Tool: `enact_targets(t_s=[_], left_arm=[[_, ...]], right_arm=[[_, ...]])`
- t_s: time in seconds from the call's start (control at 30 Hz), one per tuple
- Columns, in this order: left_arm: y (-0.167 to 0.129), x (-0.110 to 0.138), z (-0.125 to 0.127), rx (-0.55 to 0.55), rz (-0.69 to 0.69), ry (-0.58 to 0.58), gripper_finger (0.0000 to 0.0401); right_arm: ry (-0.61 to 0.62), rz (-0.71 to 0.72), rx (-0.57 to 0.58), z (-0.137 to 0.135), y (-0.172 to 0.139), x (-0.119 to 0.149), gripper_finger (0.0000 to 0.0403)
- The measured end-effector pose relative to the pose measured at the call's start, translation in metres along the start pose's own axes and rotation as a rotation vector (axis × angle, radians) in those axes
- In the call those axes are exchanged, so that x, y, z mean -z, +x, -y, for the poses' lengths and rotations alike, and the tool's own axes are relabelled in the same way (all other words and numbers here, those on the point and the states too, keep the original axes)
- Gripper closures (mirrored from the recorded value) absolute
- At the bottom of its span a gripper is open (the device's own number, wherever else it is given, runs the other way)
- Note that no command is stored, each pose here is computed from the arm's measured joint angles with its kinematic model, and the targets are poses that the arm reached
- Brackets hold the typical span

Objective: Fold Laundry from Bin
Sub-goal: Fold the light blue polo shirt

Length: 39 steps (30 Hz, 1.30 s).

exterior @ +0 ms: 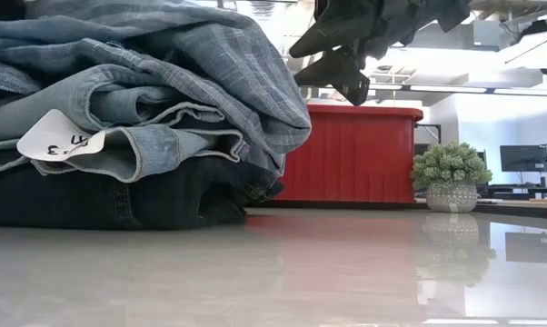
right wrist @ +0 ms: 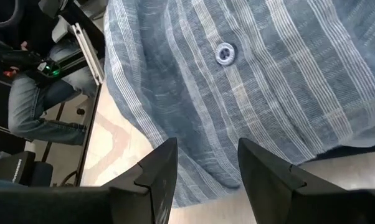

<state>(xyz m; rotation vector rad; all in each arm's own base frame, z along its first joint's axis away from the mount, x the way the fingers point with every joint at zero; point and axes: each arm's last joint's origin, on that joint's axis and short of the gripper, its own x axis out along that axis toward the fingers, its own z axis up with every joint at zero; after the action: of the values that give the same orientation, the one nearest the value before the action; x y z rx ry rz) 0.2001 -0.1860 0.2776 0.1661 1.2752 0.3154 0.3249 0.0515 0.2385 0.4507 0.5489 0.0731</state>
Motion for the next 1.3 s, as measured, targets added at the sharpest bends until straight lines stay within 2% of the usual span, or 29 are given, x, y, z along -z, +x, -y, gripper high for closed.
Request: enact_targets(t_s=[0.07,0.13,0.33,0.63,0.8,1.0,1.17,1.3], left_arm=[[0.0,0.002,-0.001,-0.005,-0.035,0.014,0.0362],[-0.001,0.004,-0.003,-0.005,-0.063,0.027,0.0389],[-0.015,0.011,-0.023,-0.051,-0.089,0.003,0.0401],[-0.048,0.016,-0.07,0.013,0.105,-0.218,0.0401],[-0.056,0.018,-0.094,0.04,0.139,-0.26,0.0401],[-0.045,0.033,-0.104,0.158,-0.041,-0.225,0.0401],[-0.031,0.043,-0.091,0.268,-0.22,-0.197,0.0401],[-0.024,0.045,-0.078,0.361,-0.272,-0.163,0.0401]], right_arm=[[-0.001,-0.001,0.0,0.0,0.0,0.0,0.0207],[-0.003,0.0,0.0,0.0,0.0,0.0,0.0207],[-0.026,-0.001,-0.001,0.0,0.0,0.0,0.0207],[-0.119,-0.034,-0.041,-0.014,0.005,0.011,0.0207],[-0.192,-0.016,-0.051,-0.013,0.017,0.015,0.0207],[-0.253,-0.018,-0.042,-0.008,0.029,0.019,0.0207],[-0.27,-0.035,-0.032,-0.006,0.028,0.02,0.0207],[-0.3,-0.043,-0.029,-0.007,0.028,0.019,0.0207]])
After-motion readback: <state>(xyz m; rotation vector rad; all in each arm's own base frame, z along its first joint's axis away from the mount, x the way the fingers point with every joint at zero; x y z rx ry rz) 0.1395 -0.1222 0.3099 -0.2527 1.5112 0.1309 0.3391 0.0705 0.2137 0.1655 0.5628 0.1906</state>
